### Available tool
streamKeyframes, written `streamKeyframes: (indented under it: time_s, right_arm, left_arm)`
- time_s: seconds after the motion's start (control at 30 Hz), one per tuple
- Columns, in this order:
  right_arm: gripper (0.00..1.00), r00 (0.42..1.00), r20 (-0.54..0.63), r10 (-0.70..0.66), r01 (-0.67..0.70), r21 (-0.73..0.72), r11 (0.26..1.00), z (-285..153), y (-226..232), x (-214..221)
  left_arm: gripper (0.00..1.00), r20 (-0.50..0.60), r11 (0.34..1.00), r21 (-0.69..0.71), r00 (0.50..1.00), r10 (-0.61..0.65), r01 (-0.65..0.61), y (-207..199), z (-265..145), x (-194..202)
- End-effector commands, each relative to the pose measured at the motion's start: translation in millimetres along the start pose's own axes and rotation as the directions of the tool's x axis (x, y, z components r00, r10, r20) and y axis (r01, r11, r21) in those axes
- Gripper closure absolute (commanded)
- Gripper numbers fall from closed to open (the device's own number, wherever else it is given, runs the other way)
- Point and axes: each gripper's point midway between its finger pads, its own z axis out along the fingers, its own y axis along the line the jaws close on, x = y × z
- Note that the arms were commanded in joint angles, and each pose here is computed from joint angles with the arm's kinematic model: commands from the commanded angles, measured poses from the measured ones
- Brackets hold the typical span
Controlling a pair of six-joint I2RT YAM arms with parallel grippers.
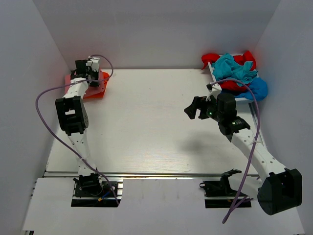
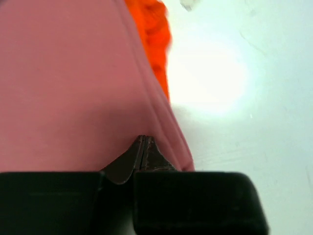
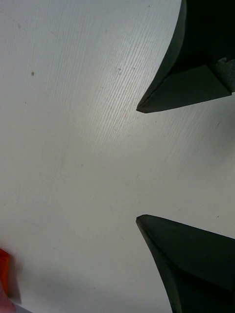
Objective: Fold and stack the t-shirts
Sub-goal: Put the neatly folded tshirt into the corner of the board with the left arm
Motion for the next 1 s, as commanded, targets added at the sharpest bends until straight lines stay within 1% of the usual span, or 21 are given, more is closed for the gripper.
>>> streamKeyframes:
  time_s: [0.0,0.03,0.1,0.13,0.17,0.27,0.37,0.5,0.57,0.63,0.67,0.7,0.73,0.77,0.8,0.83,0.87,0.9,0.93,0.97]
  right_arm:
    - [0.1,0.999,0.034,-0.008,0.008,-0.008,1.0,3.1,0.6,-6.5]
    - [0.1,1.0,0.025,-0.006,0.006,-0.006,1.0,4.3,-0.6,-3.2]
    - [0.1,1.0,0.016,-0.002,0.002,-0.007,1.0,4.5,-1.0,0.5]
    - [0.1,0.999,0.047,-0.01,0.011,-0.014,1.0,5.3,0.1,-6.9]
    - [0.1,0.999,0.042,-0.013,0.014,-0.015,1.0,6.2,0.4,-5.1]
    - [0.1,0.999,0.046,-0.018,0.019,-0.014,1.0,5.6,0.2,-6.7]
    - [0.1,0.999,0.048,-0.019,0.02,-0.017,1.0,5.7,0.7,-7.4]
    - [0.1,0.998,0.058,-0.024,0.026,-0.038,0.999,4.4,5.8,-12.1]
    - [0.1,0.997,0.074,-0.028,0.031,-0.046,0.998,0.8,8.9,-17.8]
    - [0.1,0.995,0.09,-0.036,0.042,-0.06,0.997,-1.5,12.6,-22.7]
    - [0.1,0.995,0.093,-0.039,0.046,-0.068,0.997,-1.8,14.3,-23.7]
    - [0.1,0.993,0.11,-0.043,0.053,-0.083,0.995,-3.9,17.7,-27.2]
    - [0.1,0.992,0.113,-0.046,0.057,-0.099,0.993,-4.4,20.9,-27.1]
    - [0.1,0.993,0.109,-0.038,0.049,-0.104,0.993,-3.7,20.9,-23.8]
    - [0.1,0.991,0.125,-0.041,0.056,-0.115,0.992,-5.1,23.3,-25.9]
    - [0.1,0.992,0.122,-0.027,0.043,-0.128,0.991,-4.2,23.8,-19.6]
    - [0.1,0.992,0.122,-0.022,0.038,-0.135,0.99,-4.1,24.7,-18.2]
    - [0.1,0.99,0.138,-0.024,0.043,-0.142,0.989,-6.4,27.1,-20.8]
    - [0.1,0.99,0.139,-0.022,0.044,-0.153,0.987,-7.1,29.0,-20.3]
    - [0.1,0.99,0.142,-0.016,0.038,-0.157,0.987,-8.6,29.0,-17.3]
  left_arm:
    - [0.94,-0.032,0.991,0.131,0.999,-0.002,0.006,-26.3,-0.9,14.1]
    - [1.0,-0.067,0.992,0.124,0.998,-0.007,0.015,-25.8,2.1,25.0]
    - [1.0,-0.101,0.989,0.146,0.995,-0.014,0.029,-29.4,12.4,37.3]
    - [1.0,-0.113,0.988,0.153,0.994,0.012,0.006,-29.0,15.4,42.2]
    - [1.0,-0.125,0.985,0.174,0.992,0.016,0.006,-36.3,17.1,42.8]
    - [1.0,-0.161,0.981,0.196,0.987,0.021,0.011,-39.9,23.3,55.6]
    - [1.0,-0.159,0.975,0.224,0.987,0.031,0.005,-44.6,23.4,58.3]
    - [1.0,-0.152,0.971,0.241,0.988,0.03,0.007,-47.2,21.7,54.3]
    - [0.95,-0.1,0.972,0.236,0.995,0.029,-0.004,-44.4,9.5,25.7]
    - [0.81,-0.036,0.973,0.229,0.999,0.025,-0.016,-42.1,-9.8,-7.2]
    - [0.69,0.001,0.976,0.218,1.0,0.018,-0.018,-39.5,-21.1,-27.8]
    - [0.54,0.029,0.975,0.22,1.0,0.005,-0.011,-40.2,-31.9,-43.1]
    - [0.51,0.057,0.973,0.231,0.998,-0.004,-0.009,-42.5,-44.3,-57.6]
    - [0.45,0.091,0.972,0.235,0.996,-0.014,-0.008,-43.6,-56.5,-73.1]
    - [0.39,0.144,0.965,0.264,0.989,-0.032,-0.007,-54.7,-81.5,-97.2]
    - [0.3,0.186,0.96,0.279,0.982,-0.037,-0.017,-58.2,-96.2,-112.2]
    - [0.14,0.203,0.953,0.301,0.978,-0.047,-0.016,-68.3,-108.6,-120.5]
    - [0.0,0.234,0.949,0.316,0.97,-0.062,-0.015,-72.1,-121.2,-130.7]
    - [0.0,0.277,0.937,0.348,0.958,-0.078,-0.024,-93.2,-146.7,-149.9]
    - [0.0,0.284,0.931,0.364,0.954,-0.094,-0.016,-104.2,-153.1,-152.6]
